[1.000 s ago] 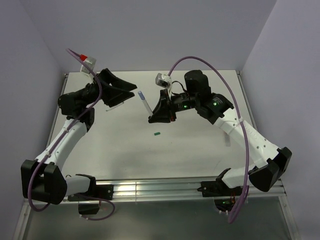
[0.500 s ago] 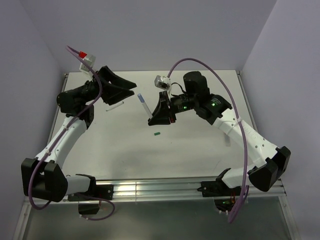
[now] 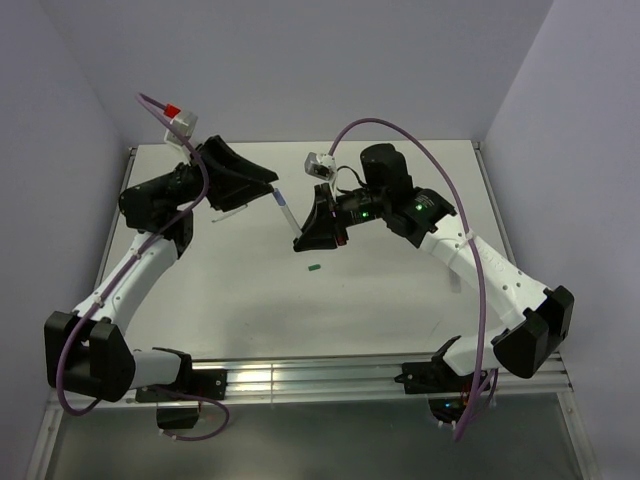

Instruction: Insert the pens into the pen caps

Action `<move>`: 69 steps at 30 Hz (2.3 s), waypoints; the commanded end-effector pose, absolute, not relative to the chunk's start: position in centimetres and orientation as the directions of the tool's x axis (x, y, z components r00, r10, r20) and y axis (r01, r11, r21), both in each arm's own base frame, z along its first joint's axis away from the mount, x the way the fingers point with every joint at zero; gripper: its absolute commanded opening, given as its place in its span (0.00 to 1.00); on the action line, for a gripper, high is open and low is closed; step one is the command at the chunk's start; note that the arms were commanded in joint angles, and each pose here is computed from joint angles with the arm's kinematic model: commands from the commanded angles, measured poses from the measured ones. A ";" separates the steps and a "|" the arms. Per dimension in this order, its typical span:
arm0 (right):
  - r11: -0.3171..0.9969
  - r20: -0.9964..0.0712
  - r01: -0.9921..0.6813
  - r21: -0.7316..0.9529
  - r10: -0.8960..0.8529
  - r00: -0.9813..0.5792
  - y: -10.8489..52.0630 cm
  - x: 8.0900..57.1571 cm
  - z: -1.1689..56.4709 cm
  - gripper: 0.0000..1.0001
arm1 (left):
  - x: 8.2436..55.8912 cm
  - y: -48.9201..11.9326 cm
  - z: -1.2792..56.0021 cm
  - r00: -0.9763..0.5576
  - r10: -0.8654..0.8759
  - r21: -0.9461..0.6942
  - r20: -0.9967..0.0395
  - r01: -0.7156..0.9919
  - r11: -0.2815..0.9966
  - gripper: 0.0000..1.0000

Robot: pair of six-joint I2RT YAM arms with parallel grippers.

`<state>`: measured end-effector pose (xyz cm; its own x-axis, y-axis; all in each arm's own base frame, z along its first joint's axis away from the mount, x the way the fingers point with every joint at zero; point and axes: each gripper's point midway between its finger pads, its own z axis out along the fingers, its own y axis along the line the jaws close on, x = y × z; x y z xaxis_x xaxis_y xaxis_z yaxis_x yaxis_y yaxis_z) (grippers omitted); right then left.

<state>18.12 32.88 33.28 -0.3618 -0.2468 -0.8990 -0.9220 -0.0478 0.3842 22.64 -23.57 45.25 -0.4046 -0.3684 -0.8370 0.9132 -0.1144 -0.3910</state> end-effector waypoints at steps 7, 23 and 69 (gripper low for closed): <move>-0.087 -0.915 -0.927 0.364 -0.219 -0.339 33.3 17.9 34.5 0.00 | 21.1 -24.2 45.3 -0.386 -0.368 -0.358 -0.846 0.922 -0.146 0.47; -0.083 -0.909 -0.921 0.381 -0.214 -0.357 33.8 18.3 34.8 0.00 | 20.6 -24.7 43.8 -0.428 -0.352 -0.396 -0.832 0.904 -0.164 0.01; 0.267 -0.885 -0.876 0.403 -0.128 -0.447 33.2 26.9 34.1 0.00 | 21.1 -28.3 34.7 -0.633 -0.154 -0.635 -0.759 0.771 -0.042 0.00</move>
